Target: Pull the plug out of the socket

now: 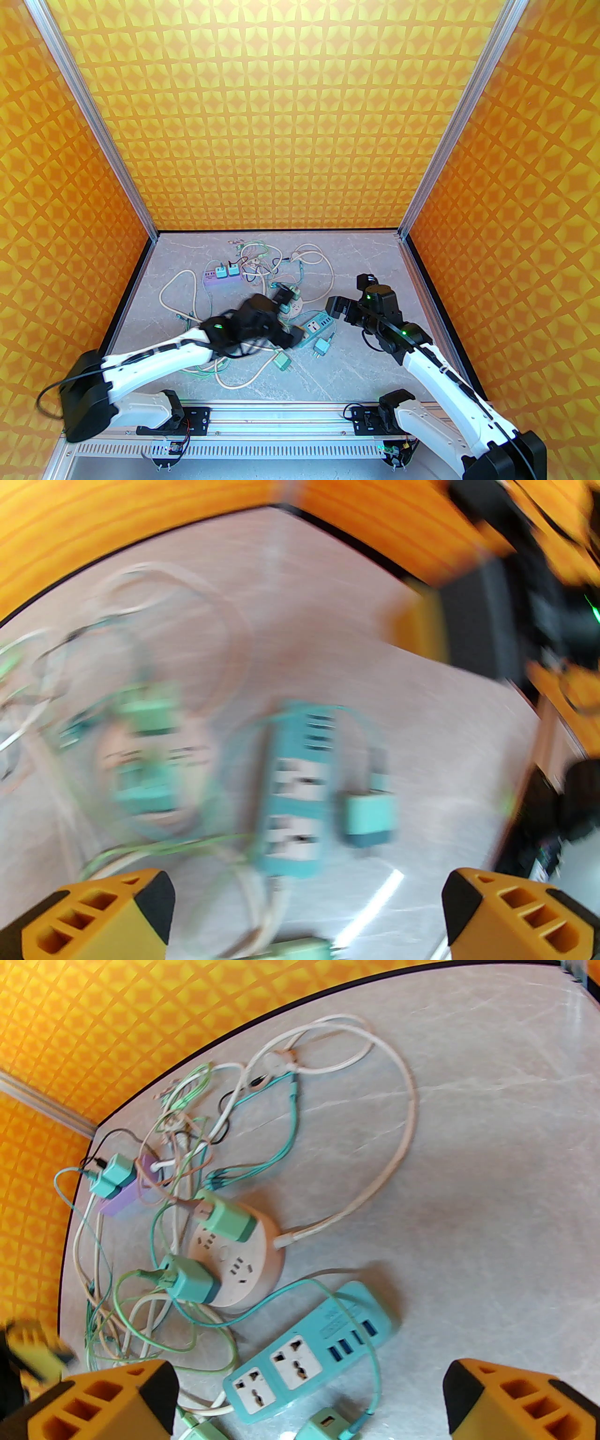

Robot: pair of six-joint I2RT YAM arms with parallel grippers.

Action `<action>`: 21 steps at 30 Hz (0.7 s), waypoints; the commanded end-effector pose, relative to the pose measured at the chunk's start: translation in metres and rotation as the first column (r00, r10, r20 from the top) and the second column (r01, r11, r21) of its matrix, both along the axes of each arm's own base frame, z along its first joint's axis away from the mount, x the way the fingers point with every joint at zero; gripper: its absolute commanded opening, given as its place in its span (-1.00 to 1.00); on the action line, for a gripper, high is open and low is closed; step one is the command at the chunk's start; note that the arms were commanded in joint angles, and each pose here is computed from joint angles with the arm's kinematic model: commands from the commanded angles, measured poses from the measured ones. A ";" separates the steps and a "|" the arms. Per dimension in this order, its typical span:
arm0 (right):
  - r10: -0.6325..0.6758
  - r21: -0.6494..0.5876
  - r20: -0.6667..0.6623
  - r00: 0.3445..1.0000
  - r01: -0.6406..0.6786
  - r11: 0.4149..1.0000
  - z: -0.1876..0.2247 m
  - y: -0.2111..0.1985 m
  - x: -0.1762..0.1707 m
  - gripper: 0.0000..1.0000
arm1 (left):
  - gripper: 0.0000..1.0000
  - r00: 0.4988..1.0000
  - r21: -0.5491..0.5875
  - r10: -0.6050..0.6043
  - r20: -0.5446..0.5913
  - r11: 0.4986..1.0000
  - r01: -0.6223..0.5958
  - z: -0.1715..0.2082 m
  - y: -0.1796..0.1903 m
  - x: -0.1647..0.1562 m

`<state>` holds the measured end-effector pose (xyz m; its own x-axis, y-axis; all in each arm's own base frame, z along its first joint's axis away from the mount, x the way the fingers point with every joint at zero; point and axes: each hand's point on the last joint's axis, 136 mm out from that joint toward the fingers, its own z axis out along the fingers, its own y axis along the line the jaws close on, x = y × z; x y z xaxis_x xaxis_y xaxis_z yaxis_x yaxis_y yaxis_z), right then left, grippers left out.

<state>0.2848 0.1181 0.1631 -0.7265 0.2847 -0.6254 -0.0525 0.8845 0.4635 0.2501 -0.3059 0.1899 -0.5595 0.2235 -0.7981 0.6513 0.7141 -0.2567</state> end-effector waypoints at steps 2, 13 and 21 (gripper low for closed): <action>0.070 0.014 0.072 0.995 -0.071 0.997 0.023 0.026 0.009 0.97 | 0.98 0.987 -0.007 0.161 -0.007 0.987 -0.161 0.000 0.047 0.024; 0.184 -0.075 0.080 0.980 -0.178 0.981 0.032 0.078 0.027 0.97 | 0.98 0.928 -0.022 0.372 -0.031 0.928 -0.372 -0.008 0.106 0.072; 0.327 -0.308 0.041 0.944 -0.300 0.903 -0.005 0.090 0.052 0.97 | 0.98 0.913 -0.021 0.399 -0.089 0.915 -0.402 -0.030 0.100 0.084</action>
<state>0.3269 0.2079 0.1648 -0.7335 -0.0237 -0.6793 -0.2993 0.9085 0.2915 0.3290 -0.2063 0.1619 -0.6588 -0.0178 -0.7521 0.3164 0.9004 -0.2985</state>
